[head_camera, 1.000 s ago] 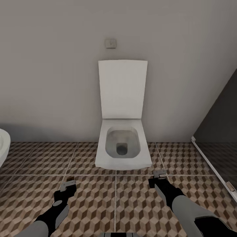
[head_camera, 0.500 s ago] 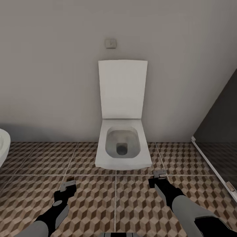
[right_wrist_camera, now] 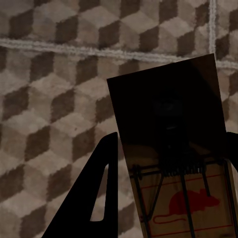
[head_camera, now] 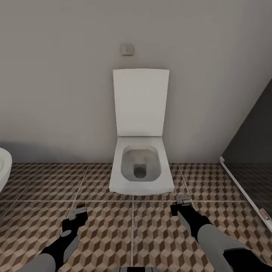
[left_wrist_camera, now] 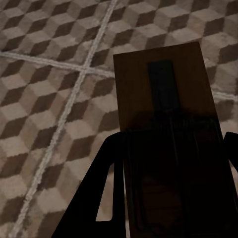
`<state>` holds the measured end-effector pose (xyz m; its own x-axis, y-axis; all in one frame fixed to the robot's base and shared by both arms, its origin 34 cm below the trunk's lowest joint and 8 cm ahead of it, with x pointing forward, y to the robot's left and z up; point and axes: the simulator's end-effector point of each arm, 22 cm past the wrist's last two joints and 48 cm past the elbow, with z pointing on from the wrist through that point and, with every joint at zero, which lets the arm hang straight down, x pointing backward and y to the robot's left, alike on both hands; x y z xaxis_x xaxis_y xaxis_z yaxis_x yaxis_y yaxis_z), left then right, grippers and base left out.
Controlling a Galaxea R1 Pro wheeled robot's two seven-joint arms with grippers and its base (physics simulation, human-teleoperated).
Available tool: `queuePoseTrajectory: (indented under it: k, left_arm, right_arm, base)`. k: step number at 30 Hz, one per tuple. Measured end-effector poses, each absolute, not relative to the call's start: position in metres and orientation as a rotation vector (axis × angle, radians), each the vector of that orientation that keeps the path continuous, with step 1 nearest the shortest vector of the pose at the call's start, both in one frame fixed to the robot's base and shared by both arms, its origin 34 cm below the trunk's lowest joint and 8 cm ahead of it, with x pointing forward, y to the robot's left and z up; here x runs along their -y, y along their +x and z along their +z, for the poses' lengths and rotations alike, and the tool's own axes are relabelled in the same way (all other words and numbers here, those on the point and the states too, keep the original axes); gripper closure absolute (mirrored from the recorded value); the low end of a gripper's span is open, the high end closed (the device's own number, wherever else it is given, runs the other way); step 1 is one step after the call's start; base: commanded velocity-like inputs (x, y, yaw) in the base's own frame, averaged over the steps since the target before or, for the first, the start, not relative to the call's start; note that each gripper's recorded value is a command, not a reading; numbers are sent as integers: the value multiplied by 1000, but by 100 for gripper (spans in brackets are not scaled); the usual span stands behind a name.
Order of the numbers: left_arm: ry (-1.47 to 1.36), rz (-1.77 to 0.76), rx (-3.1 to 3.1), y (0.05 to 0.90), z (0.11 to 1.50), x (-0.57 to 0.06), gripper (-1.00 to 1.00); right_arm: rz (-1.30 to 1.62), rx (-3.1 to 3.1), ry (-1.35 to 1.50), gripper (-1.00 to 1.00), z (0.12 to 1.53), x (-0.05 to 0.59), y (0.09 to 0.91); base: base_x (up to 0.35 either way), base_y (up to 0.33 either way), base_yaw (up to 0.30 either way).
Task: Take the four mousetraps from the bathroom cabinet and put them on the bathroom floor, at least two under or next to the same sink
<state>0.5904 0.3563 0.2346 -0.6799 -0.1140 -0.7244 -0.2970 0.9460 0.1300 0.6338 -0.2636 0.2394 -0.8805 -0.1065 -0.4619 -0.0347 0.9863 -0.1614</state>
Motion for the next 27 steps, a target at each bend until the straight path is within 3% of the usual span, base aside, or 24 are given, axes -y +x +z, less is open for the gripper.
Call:
queuePoseTrajectory:
  k: [27]
  left_arm:
    - [-292, 296, -2315, 592, 235, -353, 100]
  right_arm:
    - [-204, -2634, -98, 100, 241, 264, 636]
  base:
    - [0, 0, 0]
